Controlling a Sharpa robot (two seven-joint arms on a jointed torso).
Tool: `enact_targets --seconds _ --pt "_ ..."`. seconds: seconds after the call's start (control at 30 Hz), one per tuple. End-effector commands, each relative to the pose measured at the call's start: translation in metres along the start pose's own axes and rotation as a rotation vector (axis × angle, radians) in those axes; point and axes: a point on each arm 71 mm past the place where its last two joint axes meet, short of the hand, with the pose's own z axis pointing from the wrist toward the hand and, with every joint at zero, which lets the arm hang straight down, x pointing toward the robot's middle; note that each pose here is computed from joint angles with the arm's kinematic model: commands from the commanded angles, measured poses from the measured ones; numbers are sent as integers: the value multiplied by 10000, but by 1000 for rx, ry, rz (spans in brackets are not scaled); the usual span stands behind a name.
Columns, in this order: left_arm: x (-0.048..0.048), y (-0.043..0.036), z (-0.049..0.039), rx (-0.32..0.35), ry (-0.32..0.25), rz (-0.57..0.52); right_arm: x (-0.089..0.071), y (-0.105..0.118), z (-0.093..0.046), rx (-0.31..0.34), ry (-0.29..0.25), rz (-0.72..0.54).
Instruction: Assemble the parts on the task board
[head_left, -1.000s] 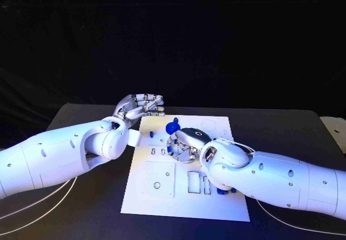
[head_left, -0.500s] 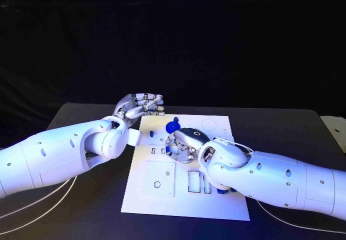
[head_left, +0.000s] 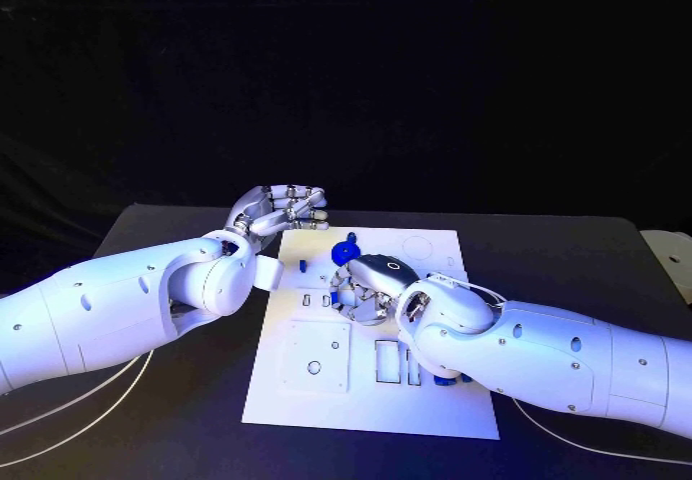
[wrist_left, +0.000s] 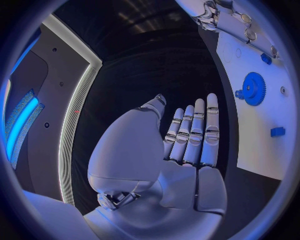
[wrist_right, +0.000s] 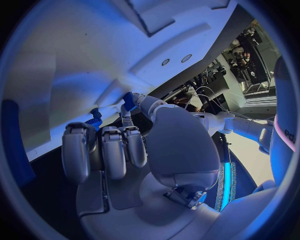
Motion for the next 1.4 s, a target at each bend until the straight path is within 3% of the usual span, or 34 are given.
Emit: enact_targets --seconds 0.03,1.4 --pt "16 -9 1 6 15 -10 61 -22 -10 9 47 -18" --pt "1 -7 -4 2 13 -9 25 9 -18 -11 -7 -26"
